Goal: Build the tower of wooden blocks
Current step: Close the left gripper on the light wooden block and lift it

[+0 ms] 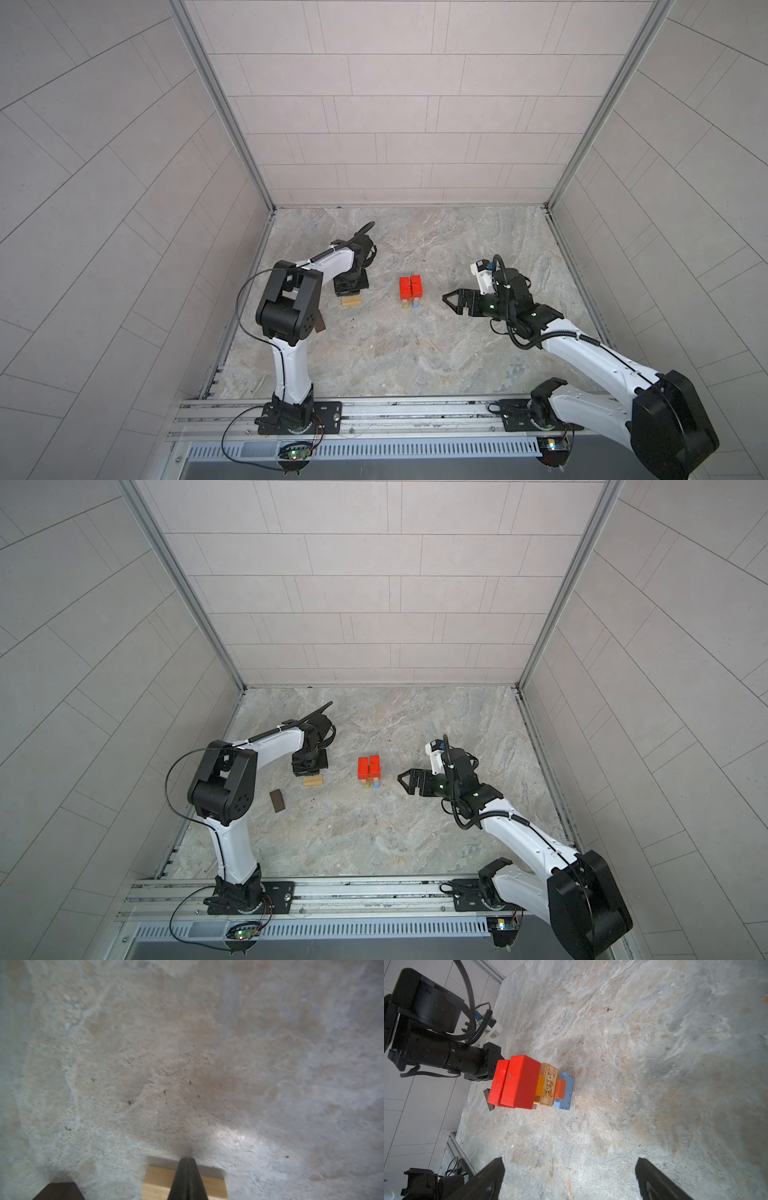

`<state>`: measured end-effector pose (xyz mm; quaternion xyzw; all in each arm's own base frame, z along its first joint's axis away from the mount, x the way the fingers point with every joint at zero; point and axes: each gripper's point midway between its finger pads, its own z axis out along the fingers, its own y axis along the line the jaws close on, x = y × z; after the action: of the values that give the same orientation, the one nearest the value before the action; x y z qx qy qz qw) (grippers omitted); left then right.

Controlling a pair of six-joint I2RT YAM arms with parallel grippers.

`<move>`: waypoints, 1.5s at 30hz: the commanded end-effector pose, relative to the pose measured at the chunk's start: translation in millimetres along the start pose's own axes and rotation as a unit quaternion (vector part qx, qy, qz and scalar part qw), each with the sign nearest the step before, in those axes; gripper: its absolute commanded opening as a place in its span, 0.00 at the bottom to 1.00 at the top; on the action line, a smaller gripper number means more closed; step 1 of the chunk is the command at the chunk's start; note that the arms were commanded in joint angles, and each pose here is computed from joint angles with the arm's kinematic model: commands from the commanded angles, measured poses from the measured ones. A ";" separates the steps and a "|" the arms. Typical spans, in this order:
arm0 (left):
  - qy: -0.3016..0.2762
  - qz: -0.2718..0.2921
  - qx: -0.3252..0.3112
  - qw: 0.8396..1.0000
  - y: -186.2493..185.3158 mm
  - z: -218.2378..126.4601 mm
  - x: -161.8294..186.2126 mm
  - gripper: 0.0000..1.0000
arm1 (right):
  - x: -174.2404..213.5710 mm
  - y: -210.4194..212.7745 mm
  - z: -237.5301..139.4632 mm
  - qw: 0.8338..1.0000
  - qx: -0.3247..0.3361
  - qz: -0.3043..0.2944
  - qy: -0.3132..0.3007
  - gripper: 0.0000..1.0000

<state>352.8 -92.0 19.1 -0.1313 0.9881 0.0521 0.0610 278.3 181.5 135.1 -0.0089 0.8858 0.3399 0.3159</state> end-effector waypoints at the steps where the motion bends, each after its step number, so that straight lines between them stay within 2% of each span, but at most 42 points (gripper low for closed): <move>1: -0.015 -0.006 -0.004 1.000 4.7 -11.7 -5.3 0.04 | -2.0 0.8 0.3 1.000 -0.004 -0.003 -0.006 1.00; 4: -0.033 -0.007 -0.003 0.999 7.7 -27.3 -10.3 0.12 | -2.2 0.5 0.2 1.000 -0.003 -0.002 -0.007 1.00; 8: -0.055 -0.001 0.003 0.998 12.1 -47.9 -13.5 0.41 | -2.1 0.1 -0.1 1.000 -0.002 -0.004 -0.006 1.00; 12: -0.065 0.034 0.030 0.997 7.5 -57.4 -10.6 0.54 | -2.3 0.1 -0.1 1.000 -0.002 -0.005 -0.006 1.00; 17: -0.047 0.069 0.050 0.995 3.5 -49.8 2.6 0.59 | -2.9 0.3 -0.9 1.000 -0.001 -0.007 -0.009 1.00; 26: -0.031 0.067 0.043 0.996 6.9 -28.3 12.5 0.68 | -2.1 -0.9 -0.4 1.000 0.001 -0.007 -0.008 1.00; 36: -0.024 0.063 0.057 0.996 0.1 -16.3 16.3 0.75 | -1.3 -2.4 1.8 1.000 0.002 -0.005 -0.006 1.00; 41: -0.018 0.058 0.048 0.997 3.1 -8.8 19.2 0.81 | -0.9 -2.5 1.7 1.000 0.002 -0.005 -0.005 1.00; 45: -0.014 0.055 0.046 0.997 3.9 -5.0 21.5 0.83 | -0.5 -3.4 2.2 1.000 0.003 -0.004 -0.005 1.00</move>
<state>335.7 -97.9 29.2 -0.0666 0.9938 0.0046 0.0890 278.4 181.3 132.9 -0.0095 0.8872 0.3378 0.3141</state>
